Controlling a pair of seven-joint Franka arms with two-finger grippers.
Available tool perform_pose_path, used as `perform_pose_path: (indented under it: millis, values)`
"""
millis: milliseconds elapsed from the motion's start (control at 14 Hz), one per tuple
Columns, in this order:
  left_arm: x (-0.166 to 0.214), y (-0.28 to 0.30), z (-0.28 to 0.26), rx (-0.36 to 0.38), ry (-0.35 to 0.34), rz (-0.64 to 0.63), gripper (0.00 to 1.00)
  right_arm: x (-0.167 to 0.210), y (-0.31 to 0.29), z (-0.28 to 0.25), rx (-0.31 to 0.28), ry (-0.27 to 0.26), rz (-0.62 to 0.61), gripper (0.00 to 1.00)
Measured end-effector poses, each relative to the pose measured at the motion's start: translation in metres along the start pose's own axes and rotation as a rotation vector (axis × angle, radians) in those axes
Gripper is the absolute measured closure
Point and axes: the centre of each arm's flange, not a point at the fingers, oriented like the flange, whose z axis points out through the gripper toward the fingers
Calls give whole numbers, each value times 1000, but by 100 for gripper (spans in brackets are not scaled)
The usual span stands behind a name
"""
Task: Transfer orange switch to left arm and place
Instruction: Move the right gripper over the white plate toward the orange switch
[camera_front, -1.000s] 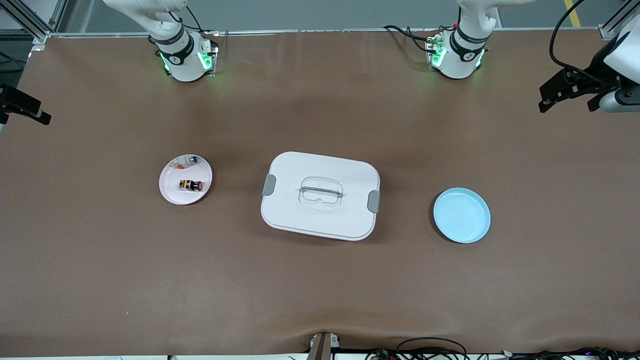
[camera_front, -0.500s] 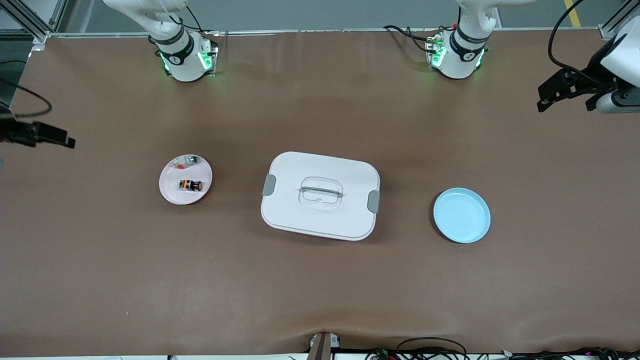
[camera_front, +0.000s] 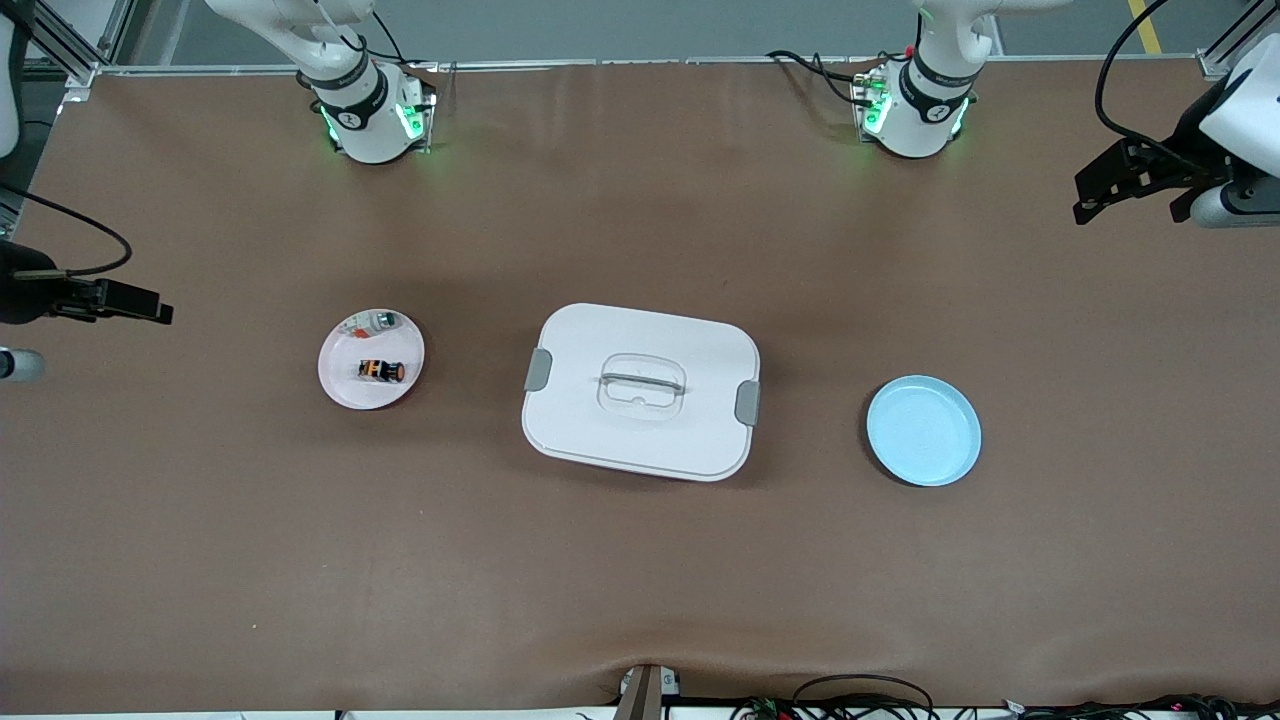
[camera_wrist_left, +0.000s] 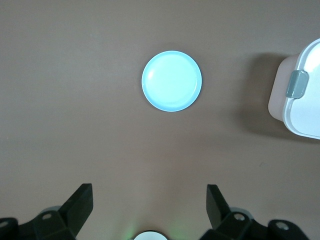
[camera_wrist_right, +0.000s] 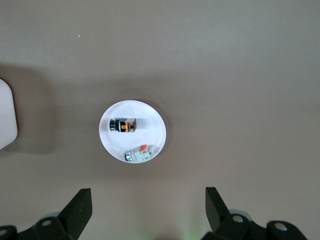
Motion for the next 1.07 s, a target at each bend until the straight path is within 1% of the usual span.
perform_pose_path:
  millis: [71, 286, 357, 571, 714, 929, 1071]
  values:
    - [0, 0, 1, 0, -2, 0, 0, 4, -10, 14, 0, 0, -10, 0]
    - [1, 0, 4, 0, -7, 1, 0, 13, -33, 70, 66, -21, 46, 0]
    - [2, 1, 4, 1, -8, 1, 0, 14, -34, 86, 75, -22, 59, 0]
    - [2, 1, 5, 1, -11, 2, 0, 11, -38, 119, 76, -34, 80, 0]
    - [2, 1, 6, 1, -12, 3, 0, 6, -32, 124, 77, -34, 100, 0]
    - [2, 4, 6, 1, -13, 8, 0, 0, -19, 110, 82, 2, 123, 0]
    - [2, 4, 6, 2, -13, 8, 0, 1, -15, 110, 72, 39, 127, 0]
